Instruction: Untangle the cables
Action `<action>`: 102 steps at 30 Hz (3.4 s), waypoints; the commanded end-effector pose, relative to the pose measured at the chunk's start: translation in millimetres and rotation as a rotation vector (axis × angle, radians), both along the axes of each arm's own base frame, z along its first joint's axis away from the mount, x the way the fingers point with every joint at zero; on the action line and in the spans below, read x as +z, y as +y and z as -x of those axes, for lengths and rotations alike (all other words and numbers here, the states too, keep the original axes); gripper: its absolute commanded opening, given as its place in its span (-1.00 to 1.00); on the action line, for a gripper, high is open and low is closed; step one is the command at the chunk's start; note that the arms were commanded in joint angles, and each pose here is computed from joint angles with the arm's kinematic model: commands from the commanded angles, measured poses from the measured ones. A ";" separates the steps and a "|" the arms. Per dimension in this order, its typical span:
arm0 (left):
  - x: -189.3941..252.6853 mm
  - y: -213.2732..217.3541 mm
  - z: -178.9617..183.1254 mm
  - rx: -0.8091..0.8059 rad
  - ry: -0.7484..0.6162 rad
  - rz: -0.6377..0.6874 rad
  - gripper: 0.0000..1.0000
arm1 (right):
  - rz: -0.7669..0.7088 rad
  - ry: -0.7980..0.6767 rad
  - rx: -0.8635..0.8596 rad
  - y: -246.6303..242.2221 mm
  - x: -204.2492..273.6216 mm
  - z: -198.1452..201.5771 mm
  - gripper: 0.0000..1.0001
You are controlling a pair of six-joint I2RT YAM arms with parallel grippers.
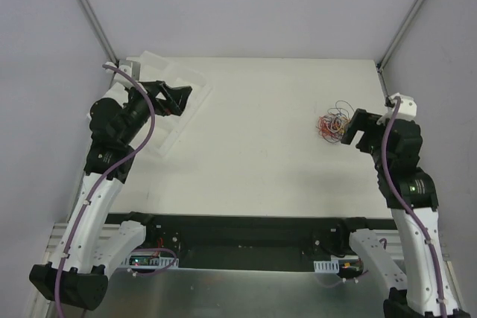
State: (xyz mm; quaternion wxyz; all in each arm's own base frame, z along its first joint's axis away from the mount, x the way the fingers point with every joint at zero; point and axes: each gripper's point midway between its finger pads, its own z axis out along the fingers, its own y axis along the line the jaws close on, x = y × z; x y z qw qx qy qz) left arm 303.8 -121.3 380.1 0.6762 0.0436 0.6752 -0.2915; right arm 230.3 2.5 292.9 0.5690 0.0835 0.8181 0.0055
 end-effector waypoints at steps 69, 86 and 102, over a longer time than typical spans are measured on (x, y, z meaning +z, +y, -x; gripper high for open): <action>-201.3 -162.8 -15.4 -0.762 0.885 0.096 -0.07 | -0.463 0.154 0.816 279.6 -153.0 -100.1 -0.89; -171.5 -165.9 21.1 -0.886 0.480 -0.244 0.11 | -0.528 -0.023 1.378 299.4 -79.3 -21.9 -0.99; -187.7 -201.3 62.2 -1.117 0.544 -0.228 -0.17 | -0.672 -0.147 1.366 287.4 -50.2 -23.4 -0.99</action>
